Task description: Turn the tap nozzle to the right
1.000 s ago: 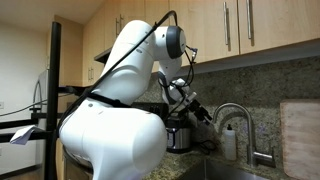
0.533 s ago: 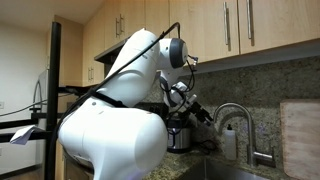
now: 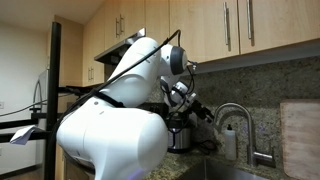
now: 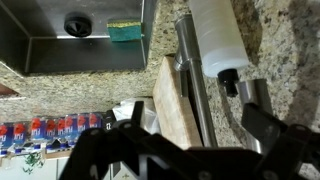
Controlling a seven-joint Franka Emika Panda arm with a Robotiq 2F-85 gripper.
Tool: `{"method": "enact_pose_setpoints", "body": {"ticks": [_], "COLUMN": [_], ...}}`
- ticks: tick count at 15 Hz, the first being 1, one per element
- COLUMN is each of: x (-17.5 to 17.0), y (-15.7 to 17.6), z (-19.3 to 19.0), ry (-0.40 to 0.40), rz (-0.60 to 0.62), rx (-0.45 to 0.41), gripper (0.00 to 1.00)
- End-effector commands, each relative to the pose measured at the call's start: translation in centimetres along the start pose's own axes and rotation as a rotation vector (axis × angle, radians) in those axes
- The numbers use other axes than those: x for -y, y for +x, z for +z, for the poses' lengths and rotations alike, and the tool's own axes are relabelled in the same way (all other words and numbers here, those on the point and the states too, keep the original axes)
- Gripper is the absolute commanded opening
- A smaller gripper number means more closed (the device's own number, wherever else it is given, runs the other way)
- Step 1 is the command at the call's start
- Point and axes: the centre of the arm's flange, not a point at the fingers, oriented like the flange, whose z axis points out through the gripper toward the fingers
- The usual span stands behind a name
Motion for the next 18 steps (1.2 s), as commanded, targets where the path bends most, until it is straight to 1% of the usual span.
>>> {"method": "enact_pose_setpoints", "body": {"ticks": [1,4,8,11,14,17,18], "x": [1.8,1.4,0.7,1.2,1.9,2.8,3.1], "y": [0.4,-0.6,-2.4,-2.1,-1.5,-0.8,-0.3], "z": [0.2,-0.3,-2.2,-3.5,-3.9,-3.3,-2.9], "ry": [-0.009,-0.007,0.022,0.044,0.063,0.075,0.068], "rz": [-0.016,-0.081,-0.179,-0.156,-0.135,-0.099,-0.086], "rx": [-0.03,0.02,0.029,-0.017,-0.055,-0.14,-0.168], "gripper": [1.0,1.0,1.0,1.0,1.0,1.0,1.0]}}
